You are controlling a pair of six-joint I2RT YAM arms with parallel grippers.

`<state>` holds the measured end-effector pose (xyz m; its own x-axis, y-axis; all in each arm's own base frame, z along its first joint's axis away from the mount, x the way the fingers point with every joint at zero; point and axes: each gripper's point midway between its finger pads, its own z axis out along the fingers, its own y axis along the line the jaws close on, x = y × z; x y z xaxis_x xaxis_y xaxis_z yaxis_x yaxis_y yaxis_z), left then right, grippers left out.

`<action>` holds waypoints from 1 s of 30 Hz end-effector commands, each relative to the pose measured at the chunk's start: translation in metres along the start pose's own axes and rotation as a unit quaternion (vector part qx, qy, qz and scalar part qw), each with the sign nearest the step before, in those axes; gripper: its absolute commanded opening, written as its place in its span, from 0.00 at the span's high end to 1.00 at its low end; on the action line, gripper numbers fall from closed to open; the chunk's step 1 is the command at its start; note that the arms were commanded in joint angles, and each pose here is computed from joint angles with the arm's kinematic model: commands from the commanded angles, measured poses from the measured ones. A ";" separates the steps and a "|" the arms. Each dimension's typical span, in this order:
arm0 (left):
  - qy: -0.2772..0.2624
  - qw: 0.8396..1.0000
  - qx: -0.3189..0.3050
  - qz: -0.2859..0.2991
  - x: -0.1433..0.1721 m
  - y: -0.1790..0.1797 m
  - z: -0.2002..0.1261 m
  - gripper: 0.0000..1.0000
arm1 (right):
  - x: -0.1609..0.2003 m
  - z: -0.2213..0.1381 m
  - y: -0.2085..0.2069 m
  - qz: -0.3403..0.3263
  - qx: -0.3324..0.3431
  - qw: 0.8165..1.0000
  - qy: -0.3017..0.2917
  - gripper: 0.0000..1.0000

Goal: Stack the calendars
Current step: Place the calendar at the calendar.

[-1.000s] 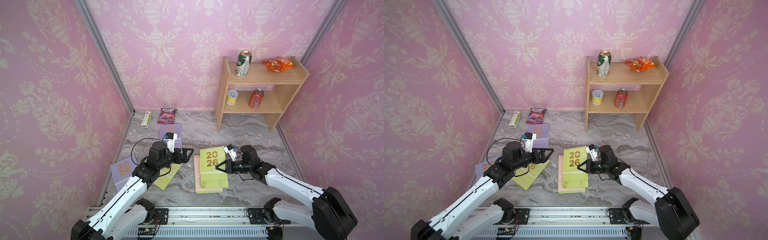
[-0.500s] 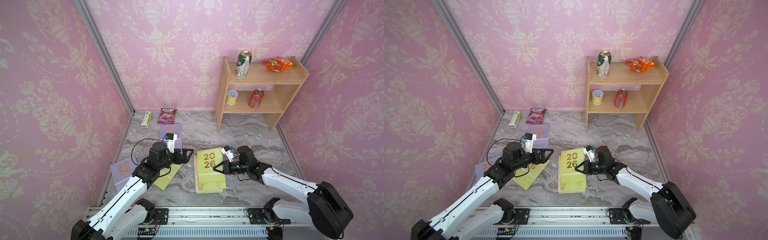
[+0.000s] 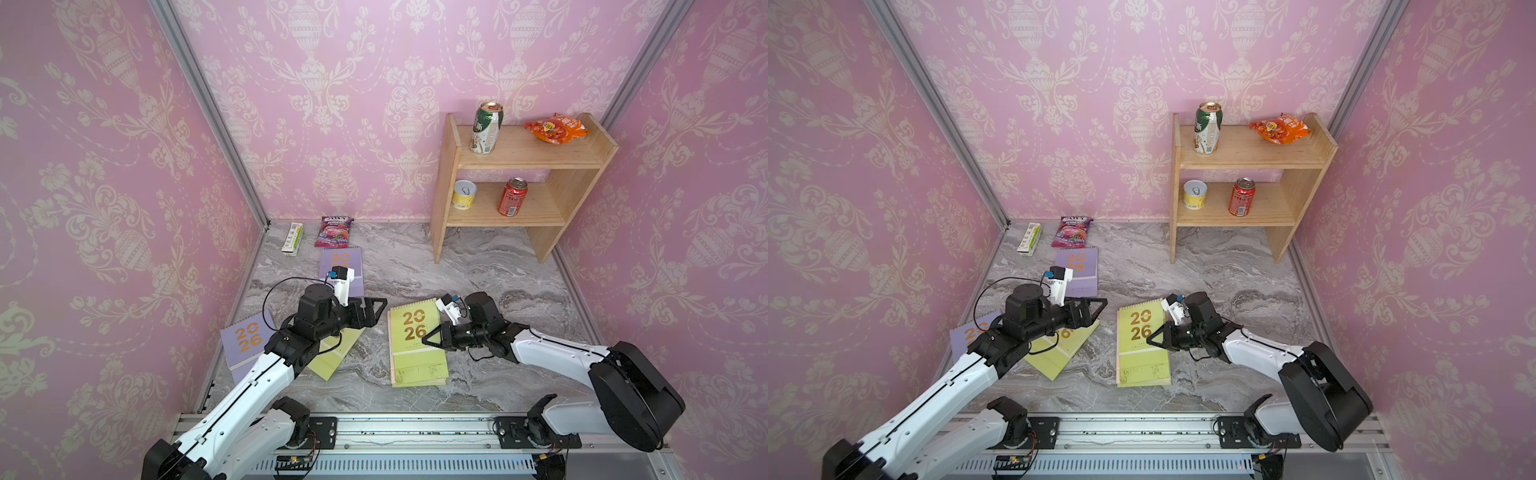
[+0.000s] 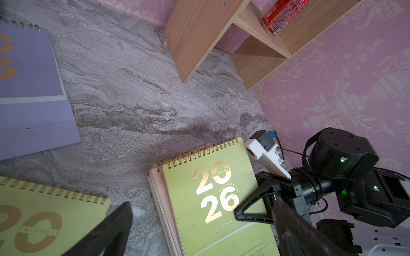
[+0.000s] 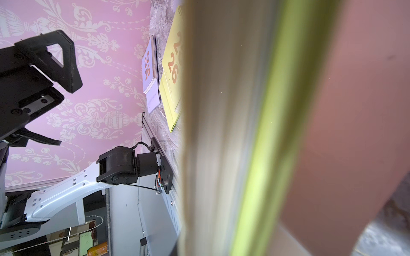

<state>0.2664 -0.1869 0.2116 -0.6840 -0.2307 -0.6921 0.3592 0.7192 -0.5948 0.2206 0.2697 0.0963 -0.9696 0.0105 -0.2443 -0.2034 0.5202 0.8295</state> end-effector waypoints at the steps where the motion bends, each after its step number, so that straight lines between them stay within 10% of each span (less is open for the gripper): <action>1: 0.000 1.000 0.011 0.014 0.002 -0.003 0.000 0.01 | -0.012 0.002 0.012 -0.021 -0.016 1.000 -0.012 1.00; 30: 0.008 1.000 0.015 0.010 0.004 -0.004 0.001 0.01 | -0.008 -0.001 -0.030 -0.012 0.101 0.995 -0.002 0.56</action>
<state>0.2654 -0.1884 0.2111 -0.6890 -0.2263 -0.6886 0.3637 0.7138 -0.5985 0.2279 0.2560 0.0693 -0.9731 0.0072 -0.2301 -0.1696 0.6534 0.7378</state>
